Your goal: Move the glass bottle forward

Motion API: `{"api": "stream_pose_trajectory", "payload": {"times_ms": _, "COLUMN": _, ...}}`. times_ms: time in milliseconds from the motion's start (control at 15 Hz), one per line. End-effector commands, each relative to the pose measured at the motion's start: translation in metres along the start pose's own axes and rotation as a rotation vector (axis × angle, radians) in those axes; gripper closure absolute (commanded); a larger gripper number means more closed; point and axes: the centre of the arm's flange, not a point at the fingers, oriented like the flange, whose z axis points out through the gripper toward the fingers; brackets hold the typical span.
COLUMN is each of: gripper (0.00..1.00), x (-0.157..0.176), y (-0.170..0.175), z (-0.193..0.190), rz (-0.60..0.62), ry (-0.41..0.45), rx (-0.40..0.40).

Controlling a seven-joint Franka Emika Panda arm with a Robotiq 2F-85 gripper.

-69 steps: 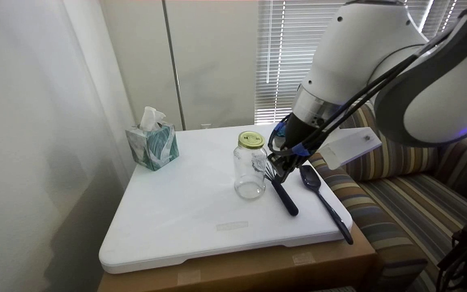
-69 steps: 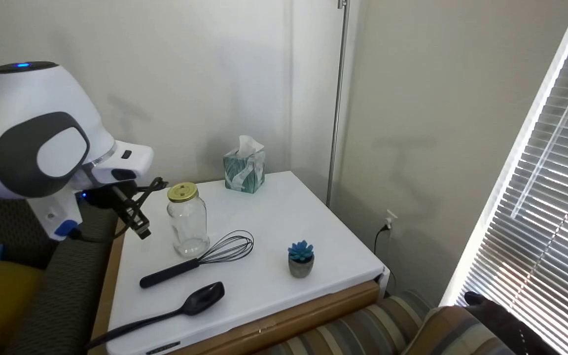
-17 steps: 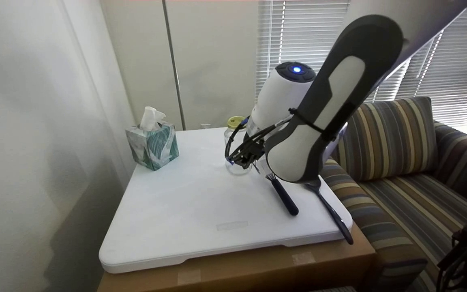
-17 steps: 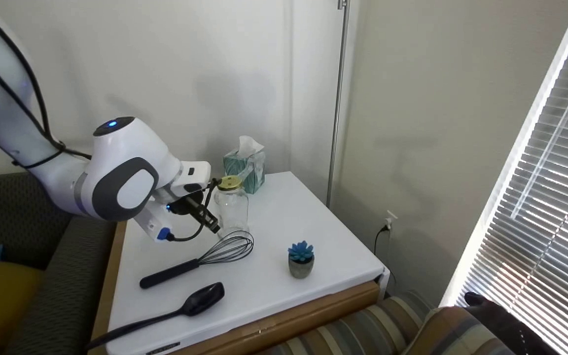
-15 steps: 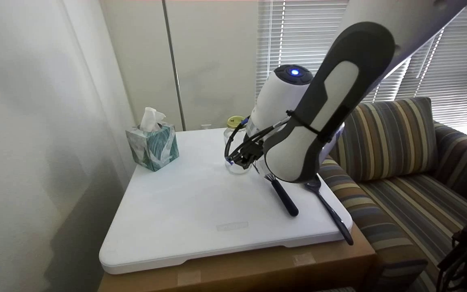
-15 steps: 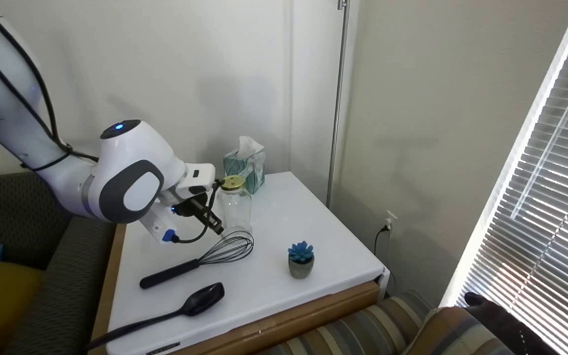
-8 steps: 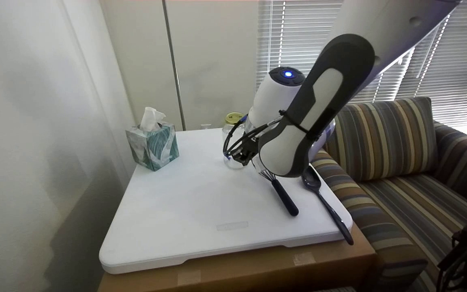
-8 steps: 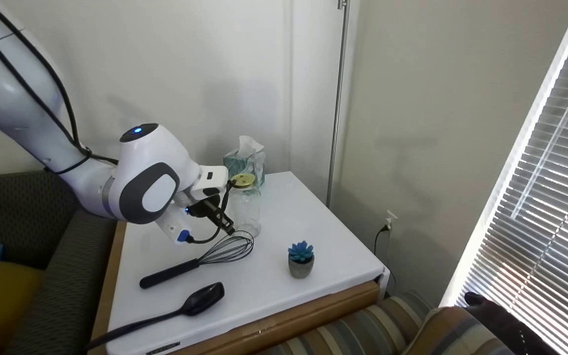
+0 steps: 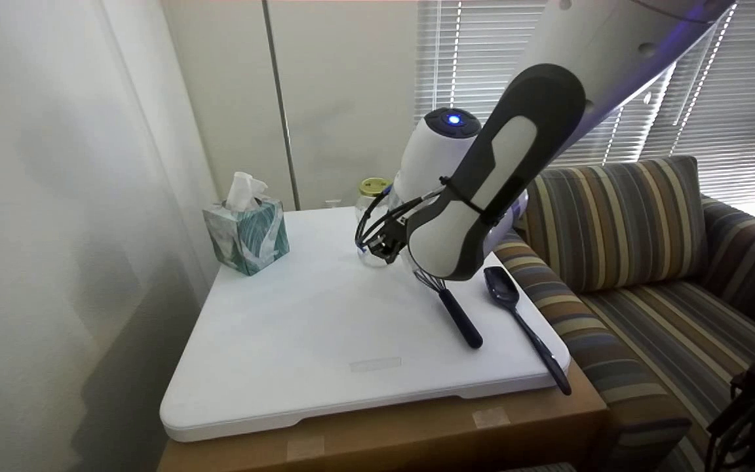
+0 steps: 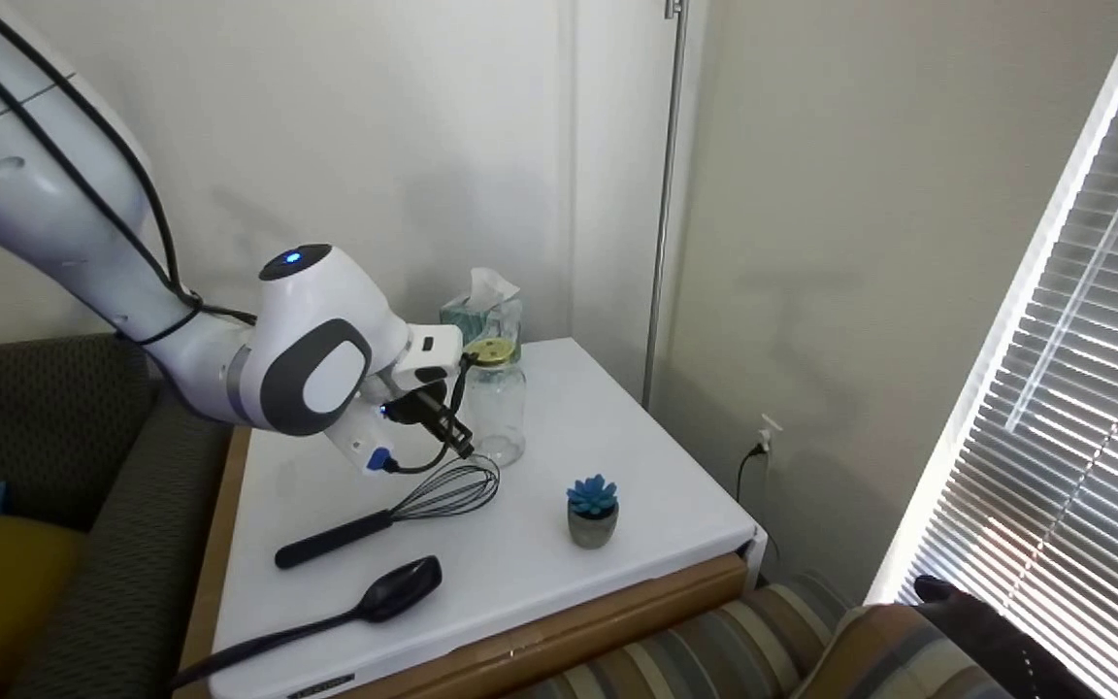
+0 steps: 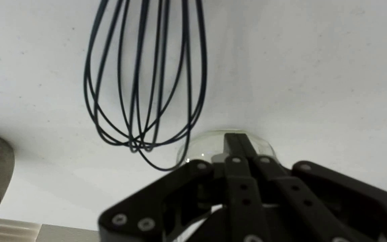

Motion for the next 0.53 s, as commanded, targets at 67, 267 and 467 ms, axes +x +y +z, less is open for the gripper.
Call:
{"api": "stream_pose_trajectory", "payload": {"times_ms": 67, "gripper": 1.00, "x": 0.017, "y": 0.006, "z": 0.016, "rz": 0.007, "ry": -0.021, "rx": -0.006}}
{"api": "stream_pose_trajectory", "payload": {"times_ms": 267, "gripper": 1.00, "x": 0.023, "y": 0.010, "z": 0.020, "rz": 0.015, "ry": -0.026, "rx": -0.010}}
{"api": "stream_pose_trajectory", "payload": {"times_ms": 467, "gripper": 1.00, "x": 0.028, "y": 0.013, "z": 0.024, "rz": 0.020, "ry": -0.028, "rx": -0.015}}
